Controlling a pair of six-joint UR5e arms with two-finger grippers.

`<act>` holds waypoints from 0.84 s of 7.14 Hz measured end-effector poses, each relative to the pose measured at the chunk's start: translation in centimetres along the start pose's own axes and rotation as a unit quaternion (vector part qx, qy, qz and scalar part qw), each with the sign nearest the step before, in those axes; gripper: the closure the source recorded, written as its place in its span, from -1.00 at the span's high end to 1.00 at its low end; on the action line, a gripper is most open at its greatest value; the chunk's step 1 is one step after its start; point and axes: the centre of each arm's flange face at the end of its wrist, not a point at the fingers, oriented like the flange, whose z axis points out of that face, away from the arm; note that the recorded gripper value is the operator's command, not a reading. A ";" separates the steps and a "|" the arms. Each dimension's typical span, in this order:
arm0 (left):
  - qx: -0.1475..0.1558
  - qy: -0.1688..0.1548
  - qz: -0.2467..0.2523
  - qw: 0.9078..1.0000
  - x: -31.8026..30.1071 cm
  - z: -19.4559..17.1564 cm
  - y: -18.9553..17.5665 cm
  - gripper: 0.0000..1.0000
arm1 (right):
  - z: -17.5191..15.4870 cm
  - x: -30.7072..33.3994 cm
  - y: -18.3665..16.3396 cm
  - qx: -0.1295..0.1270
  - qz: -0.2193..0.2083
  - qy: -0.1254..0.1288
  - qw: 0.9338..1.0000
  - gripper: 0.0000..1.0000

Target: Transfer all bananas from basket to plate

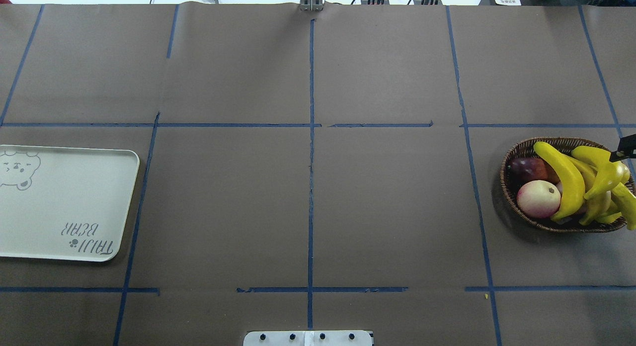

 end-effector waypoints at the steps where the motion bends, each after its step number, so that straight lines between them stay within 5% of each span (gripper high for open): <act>1: 0.000 0.000 0.000 1.000 0.0 0.0 0.0 0.99 | 0.6 -0.6 0.7 -0.002 -0.002 -0.002 1.000 0.48; 4: 0.000 0.000 0.000 1.000 0.0 0.0 0.0 0.99 | 1.7 -1.4 1.7 -0.010 -0.013 0.000 1.000 -0.82; 6: 0.000 0.000 0.000 1.000 0.0 0.0 0.0 0.99 | 1.6 -1.7 1.8 -0.010 -0.021 -0.002 1.000 -1.00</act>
